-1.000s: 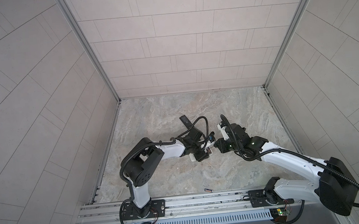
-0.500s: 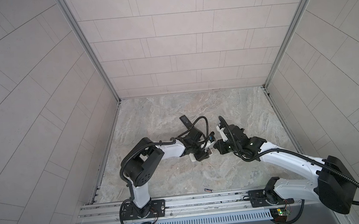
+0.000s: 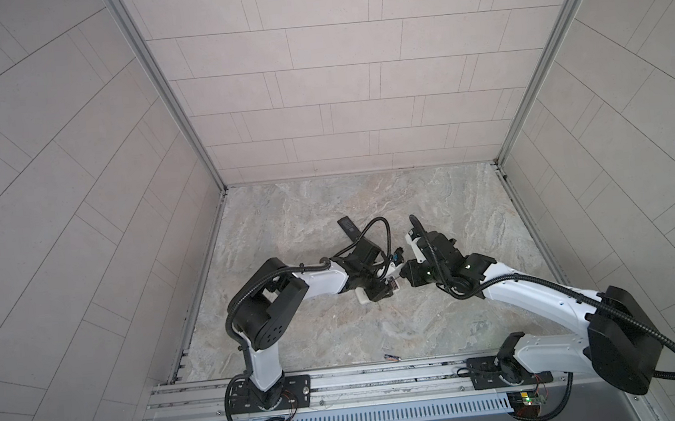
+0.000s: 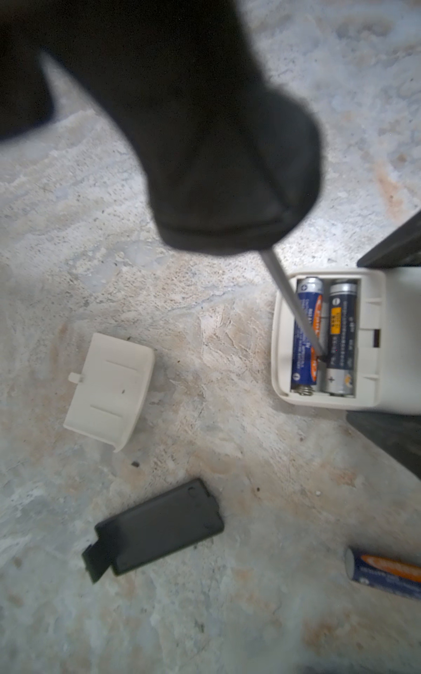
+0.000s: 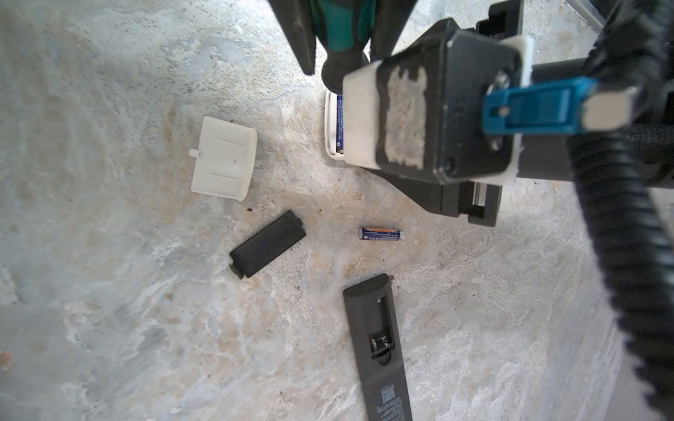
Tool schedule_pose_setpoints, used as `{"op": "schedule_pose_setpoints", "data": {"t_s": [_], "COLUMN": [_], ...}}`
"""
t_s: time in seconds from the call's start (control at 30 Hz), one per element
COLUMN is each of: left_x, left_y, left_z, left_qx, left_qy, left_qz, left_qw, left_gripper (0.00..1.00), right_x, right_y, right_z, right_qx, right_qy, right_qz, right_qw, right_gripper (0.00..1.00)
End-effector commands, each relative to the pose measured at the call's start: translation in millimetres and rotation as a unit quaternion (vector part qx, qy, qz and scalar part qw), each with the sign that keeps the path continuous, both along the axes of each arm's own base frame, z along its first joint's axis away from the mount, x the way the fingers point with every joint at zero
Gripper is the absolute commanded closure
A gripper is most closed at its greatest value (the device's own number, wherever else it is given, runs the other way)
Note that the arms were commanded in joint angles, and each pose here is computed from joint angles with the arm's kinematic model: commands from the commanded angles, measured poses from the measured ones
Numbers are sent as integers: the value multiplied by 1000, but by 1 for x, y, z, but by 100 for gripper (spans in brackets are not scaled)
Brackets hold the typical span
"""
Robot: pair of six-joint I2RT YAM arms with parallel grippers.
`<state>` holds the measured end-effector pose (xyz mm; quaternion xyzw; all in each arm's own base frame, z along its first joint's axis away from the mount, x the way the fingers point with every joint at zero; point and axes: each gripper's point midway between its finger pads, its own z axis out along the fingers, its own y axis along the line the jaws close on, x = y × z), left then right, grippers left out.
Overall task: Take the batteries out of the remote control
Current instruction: 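Pry the lower battery out with the screwdriver while the left holds the remote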
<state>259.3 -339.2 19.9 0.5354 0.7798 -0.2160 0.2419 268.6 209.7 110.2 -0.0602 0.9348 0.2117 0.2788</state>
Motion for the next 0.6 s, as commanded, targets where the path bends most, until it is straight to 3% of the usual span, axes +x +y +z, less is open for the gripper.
{"op": "schedule_pose_setpoints", "data": {"t_s": [0.0, 0.57], "left_x": [-13, -8], "left_y": [6, 7], "left_z": [-19, -22], "left_qx": [24, 29], "left_qy": [36, 30], "left_qz": [-6, 11], "left_qw": [999, 999], "left_gripper": [46, 46], "right_x": [-8, -4], "right_y": [-5, -14], "right_z": [-22, -24], "right_qx": [3, 43], "right_qy": [56, 106], "right_qz": [-19, -55], "right_qw": [998, 992], "right_gripper": [97, 98]}}
